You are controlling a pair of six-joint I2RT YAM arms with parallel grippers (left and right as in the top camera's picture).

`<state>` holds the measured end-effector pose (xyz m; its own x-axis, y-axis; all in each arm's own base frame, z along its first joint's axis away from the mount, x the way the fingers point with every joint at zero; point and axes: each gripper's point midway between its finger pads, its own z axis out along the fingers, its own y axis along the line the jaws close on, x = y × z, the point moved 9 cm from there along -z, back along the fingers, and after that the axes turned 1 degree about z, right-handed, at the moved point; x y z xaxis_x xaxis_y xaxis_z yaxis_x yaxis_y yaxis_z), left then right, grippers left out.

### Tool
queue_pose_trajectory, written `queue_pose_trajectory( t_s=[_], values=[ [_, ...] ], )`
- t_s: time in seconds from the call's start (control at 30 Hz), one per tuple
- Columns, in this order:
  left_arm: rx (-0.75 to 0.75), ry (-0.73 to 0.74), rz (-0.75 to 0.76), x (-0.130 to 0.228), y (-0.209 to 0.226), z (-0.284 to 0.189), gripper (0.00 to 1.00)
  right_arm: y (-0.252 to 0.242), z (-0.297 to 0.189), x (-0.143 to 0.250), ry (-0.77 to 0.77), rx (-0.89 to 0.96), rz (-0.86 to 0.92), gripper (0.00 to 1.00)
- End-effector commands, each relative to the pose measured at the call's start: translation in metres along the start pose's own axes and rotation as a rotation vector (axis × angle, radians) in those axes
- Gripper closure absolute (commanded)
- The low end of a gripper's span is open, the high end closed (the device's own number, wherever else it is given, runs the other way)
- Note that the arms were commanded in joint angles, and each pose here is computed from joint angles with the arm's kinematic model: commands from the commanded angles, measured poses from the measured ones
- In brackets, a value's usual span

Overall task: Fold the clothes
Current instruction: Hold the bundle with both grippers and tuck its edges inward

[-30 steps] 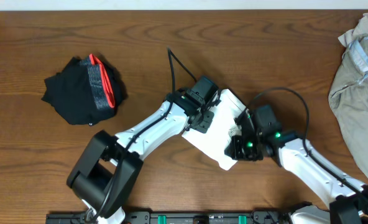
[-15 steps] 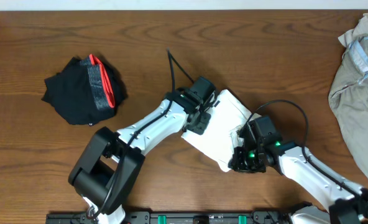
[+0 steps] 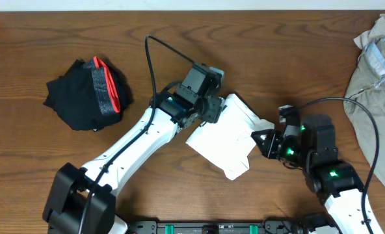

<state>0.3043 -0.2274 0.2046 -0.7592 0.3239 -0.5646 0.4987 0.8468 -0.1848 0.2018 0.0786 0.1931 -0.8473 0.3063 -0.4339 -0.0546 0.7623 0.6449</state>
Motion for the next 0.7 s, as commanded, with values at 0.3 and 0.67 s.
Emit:
queue_pose_trajectory(
  t_s=[0.3, 0.67],
  values=[
    [0.11, 0.108, -0.009, 0.018, 0.002, 0.083, 0.36, -0.052, 0.058, -0.011, 0.058, 0.252, 0.118, 0.85],
    [-0.025, 0.396, 0.037, 0.068, 0.025, 0.099, 0.44, -0.099, 0.091, 0.017, 0.253, 0.456, 0.14, 0.91]
  ],
)
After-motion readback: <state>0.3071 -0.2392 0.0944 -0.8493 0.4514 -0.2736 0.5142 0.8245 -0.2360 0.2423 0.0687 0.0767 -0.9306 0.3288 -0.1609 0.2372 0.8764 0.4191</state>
